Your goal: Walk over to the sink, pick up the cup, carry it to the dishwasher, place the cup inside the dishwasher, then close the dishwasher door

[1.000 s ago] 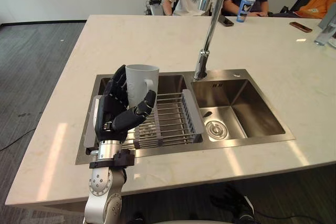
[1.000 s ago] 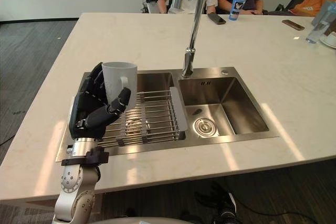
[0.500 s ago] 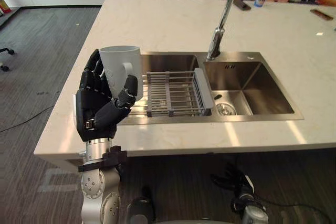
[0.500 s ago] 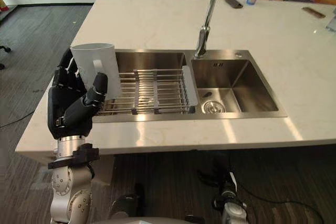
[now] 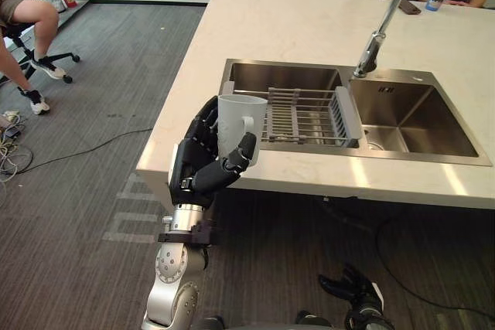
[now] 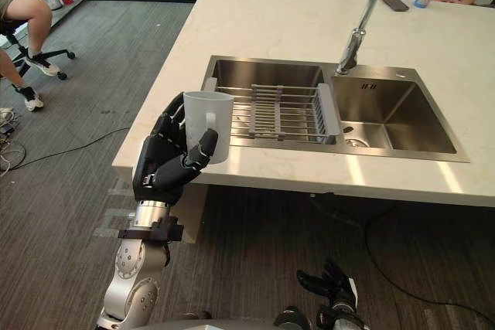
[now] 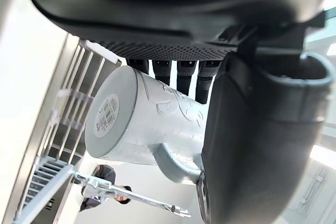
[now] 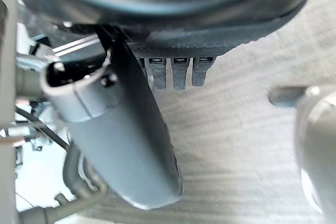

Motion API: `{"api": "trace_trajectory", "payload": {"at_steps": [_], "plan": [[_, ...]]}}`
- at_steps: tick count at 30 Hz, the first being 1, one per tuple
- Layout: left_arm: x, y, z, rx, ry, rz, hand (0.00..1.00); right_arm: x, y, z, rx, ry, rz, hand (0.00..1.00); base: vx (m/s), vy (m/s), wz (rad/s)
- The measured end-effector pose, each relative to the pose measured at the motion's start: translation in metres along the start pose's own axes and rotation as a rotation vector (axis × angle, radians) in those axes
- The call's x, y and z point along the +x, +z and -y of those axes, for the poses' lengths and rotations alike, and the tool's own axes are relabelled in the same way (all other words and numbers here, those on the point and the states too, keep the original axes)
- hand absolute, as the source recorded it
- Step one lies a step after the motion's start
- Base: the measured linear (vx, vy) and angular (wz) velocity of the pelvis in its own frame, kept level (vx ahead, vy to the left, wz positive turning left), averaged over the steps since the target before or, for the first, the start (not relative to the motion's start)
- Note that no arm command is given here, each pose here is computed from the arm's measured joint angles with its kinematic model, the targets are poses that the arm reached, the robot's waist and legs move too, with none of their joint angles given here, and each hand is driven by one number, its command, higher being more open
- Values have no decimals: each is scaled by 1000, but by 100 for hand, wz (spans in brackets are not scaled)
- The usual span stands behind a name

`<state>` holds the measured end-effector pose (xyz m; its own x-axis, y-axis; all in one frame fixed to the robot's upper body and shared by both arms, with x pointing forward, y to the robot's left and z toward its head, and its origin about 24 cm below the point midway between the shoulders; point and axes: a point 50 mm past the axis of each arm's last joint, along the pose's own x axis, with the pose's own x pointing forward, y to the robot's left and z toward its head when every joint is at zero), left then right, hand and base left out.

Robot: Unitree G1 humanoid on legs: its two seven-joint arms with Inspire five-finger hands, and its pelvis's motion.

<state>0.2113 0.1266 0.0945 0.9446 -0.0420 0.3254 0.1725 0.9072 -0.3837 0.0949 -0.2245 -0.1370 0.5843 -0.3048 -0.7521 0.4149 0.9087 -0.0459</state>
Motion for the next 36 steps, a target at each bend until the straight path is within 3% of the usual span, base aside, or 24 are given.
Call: {"api": "trace_trajectory", "payload": {"at_steps": [11, 16, 22, 26, 29, 36], "plan": [[-2, 1, -4, 37, -12, -10, 30, -6, -14, 8, -17, -21, -44, 90, -51, -13, 27], [-21, 8, -17, 39, 105, -8, 30, -7, -13, 4, -29, -4, -34, 90, -45, -125, 44], [-25, 17, -21, 30, 154, 29, 30, 1, 8, -7, -31, 4, 34, 90, -91, -95, 121], [-24, 15, -15, -12, 157, 48, 30, 8, 28, 6, -74, -31, 94, 90, -36, 97, 141], [-23, 19, -18, -7, 158, 69, 30, 16, 44, -9, -59, -10, 129, 90, -13, 198, 80], [-21, 15, -14, -4, 109, 42, 30, 15, 38, -30, -80, 57, 107, 90, 169, 184, 106]]}}
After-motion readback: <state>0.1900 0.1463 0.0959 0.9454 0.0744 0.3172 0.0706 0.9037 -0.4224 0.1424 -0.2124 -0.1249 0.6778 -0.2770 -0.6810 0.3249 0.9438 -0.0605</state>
